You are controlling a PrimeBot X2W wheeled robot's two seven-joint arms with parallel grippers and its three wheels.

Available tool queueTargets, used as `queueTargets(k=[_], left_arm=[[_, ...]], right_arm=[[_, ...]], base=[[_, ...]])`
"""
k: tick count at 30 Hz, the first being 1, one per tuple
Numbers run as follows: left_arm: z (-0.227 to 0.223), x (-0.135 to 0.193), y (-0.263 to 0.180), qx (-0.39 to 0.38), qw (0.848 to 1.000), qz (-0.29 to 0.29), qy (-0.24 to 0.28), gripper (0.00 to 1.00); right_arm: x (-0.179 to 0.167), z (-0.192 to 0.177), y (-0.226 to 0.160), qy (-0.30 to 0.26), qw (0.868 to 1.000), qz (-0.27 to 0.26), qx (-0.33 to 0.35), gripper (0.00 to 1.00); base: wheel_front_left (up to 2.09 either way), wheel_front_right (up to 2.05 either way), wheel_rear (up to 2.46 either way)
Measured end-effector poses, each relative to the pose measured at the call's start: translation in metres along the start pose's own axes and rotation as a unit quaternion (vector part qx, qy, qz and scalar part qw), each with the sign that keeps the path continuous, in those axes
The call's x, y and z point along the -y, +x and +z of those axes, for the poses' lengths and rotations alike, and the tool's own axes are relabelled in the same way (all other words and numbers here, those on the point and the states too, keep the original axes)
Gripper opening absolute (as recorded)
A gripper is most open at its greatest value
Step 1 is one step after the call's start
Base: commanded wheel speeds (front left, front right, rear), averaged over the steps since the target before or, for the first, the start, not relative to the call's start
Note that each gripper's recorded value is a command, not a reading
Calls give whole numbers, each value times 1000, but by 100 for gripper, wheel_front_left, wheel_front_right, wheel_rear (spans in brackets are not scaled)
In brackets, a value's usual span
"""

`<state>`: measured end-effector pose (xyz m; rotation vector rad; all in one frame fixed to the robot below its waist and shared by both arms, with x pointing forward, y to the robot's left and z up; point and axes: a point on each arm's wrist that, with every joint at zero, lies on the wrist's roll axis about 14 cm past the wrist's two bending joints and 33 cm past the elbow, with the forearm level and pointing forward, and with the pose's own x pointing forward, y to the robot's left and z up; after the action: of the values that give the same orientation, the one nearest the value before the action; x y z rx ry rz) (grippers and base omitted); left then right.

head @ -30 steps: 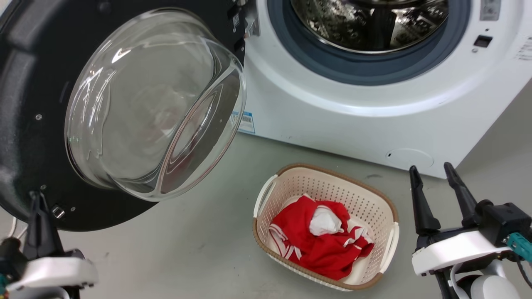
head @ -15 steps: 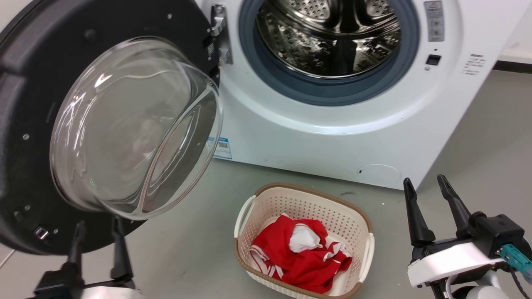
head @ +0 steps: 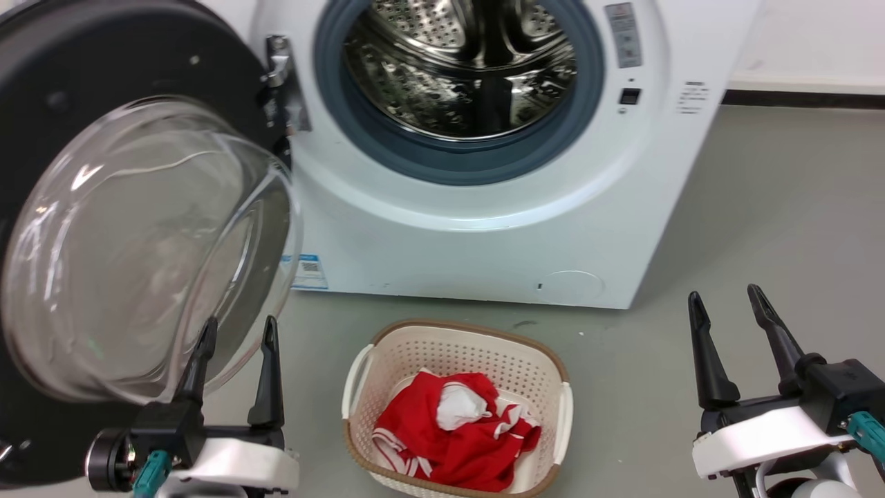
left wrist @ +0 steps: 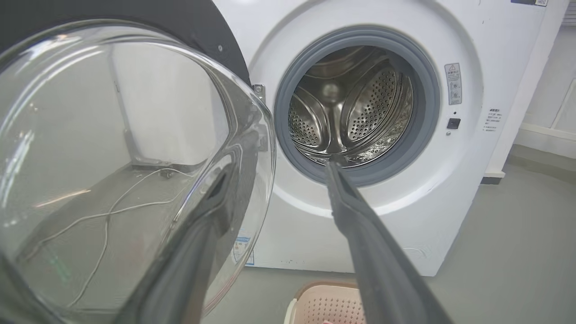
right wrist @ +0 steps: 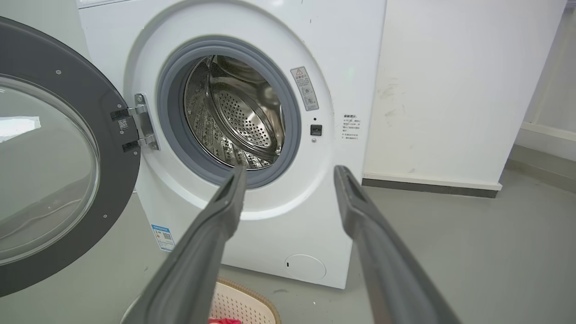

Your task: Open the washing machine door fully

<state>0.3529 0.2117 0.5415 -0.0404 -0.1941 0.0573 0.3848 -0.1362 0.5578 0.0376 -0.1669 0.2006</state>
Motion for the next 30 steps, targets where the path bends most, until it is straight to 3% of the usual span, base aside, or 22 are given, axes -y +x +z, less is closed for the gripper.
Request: queueTargets(k=[12,30], left_arm=[[-1,39,26,5,998,-61,-2,100],[-12,37,27,-11,998,-57,1,100]], right_arm=[[33,-1,-28,-14,998,-55,-12,100],[31,-12,-27,-1,998,-53,-27,100]], base=[[0,0,0],[0,0,0]])
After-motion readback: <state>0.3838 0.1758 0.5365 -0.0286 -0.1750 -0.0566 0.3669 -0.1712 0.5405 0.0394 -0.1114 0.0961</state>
